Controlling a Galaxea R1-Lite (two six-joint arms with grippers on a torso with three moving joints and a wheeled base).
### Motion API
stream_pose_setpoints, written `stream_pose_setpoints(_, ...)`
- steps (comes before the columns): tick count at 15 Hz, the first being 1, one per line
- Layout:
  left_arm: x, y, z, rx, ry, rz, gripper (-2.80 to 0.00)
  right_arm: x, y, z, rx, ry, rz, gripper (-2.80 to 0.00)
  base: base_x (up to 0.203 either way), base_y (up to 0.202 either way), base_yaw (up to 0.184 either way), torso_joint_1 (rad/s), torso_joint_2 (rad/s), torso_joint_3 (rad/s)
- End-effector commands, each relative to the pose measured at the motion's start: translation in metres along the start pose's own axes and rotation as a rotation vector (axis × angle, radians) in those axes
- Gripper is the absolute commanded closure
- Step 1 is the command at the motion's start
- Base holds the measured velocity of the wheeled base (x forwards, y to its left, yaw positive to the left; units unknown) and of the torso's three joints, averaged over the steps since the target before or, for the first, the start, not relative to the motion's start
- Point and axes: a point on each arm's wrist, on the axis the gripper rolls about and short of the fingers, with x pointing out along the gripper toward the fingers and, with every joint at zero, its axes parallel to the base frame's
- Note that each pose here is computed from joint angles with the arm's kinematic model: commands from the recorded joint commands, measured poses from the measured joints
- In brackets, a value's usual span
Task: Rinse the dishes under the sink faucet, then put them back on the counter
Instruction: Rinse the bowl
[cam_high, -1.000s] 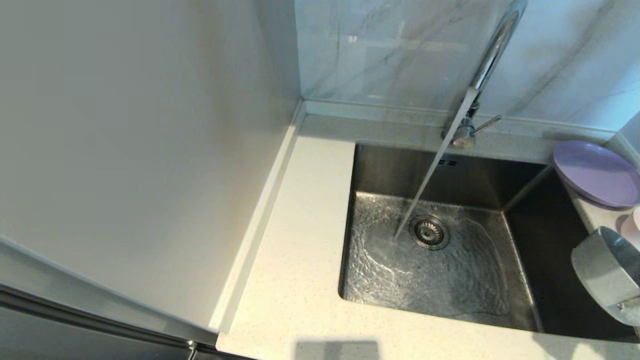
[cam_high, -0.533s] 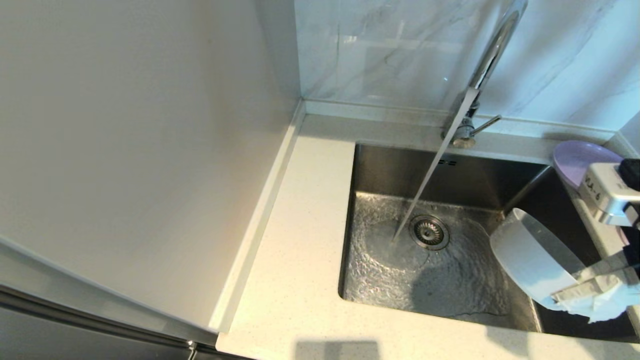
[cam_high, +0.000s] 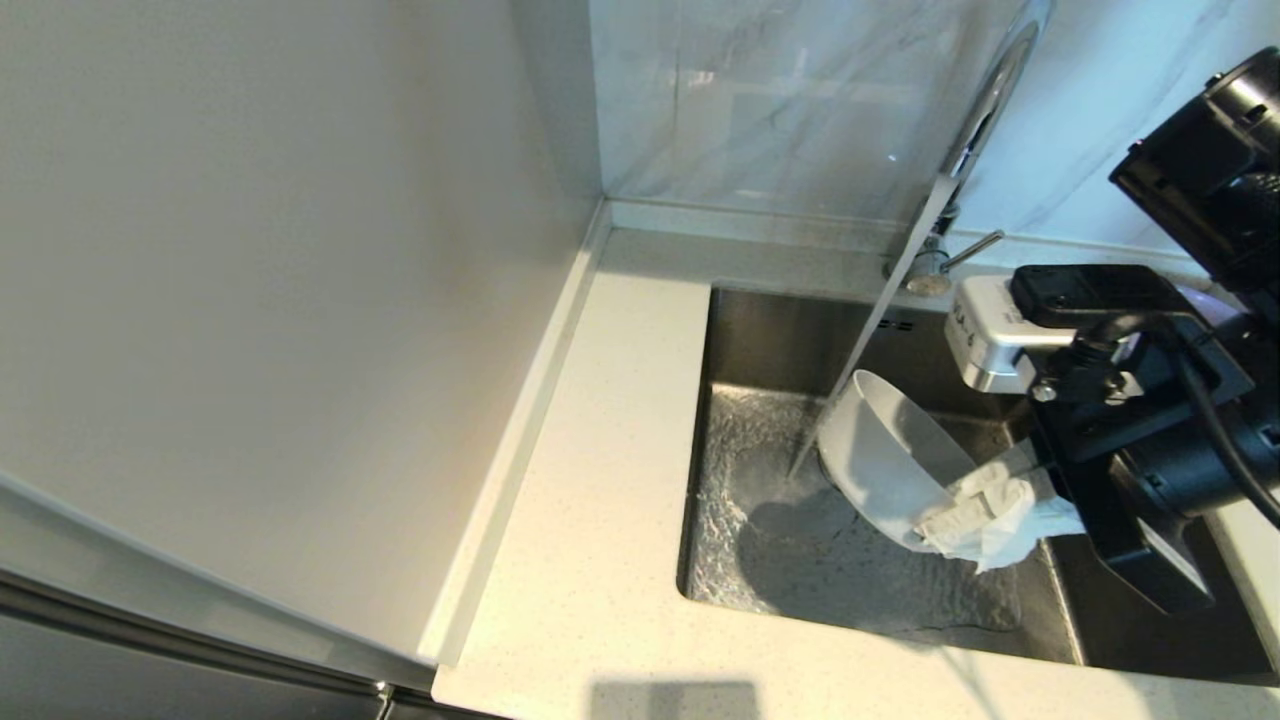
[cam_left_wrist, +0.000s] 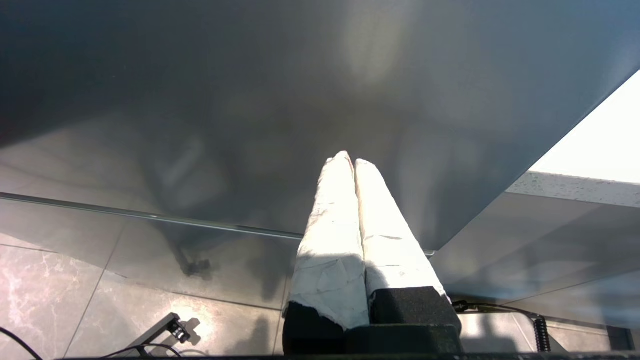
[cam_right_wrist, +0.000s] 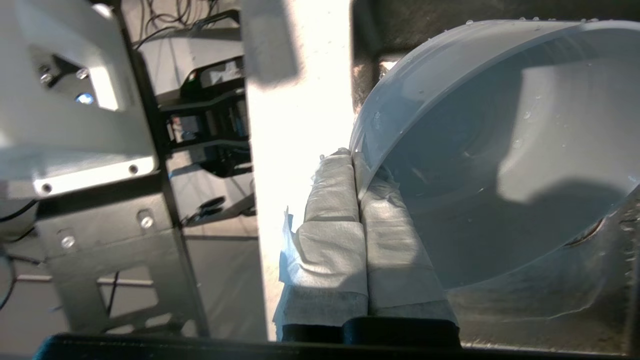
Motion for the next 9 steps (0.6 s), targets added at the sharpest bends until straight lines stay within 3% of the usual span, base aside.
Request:
stream_pose_setpoints(1,0.0,0.0,0.0,0.0,0.0,0.0,0.0,0.013,-0.009,0.006,-0.007,0.003,-0.039,0.0,0.0,0.0,0.0,0.0,0.0,0.0)
stream_pose_setpoints(4,0.0,0.0,0.0,0.0,0.0,0.0,0.0,0.023,-0.015,0.014,-0.001,-0.002,-0.119,0.0,0.0,0.0,0.0,0.0,0.0,0.0)
stream_pose_setpoints(9,0.0,0.0,0.0,0.0,0.0,0.0,0.0,0.029,-0.022,0.02,0.059,0.014,-0.161,0.0,0.0,0.0,0.0,0.0,0.0,0.0)
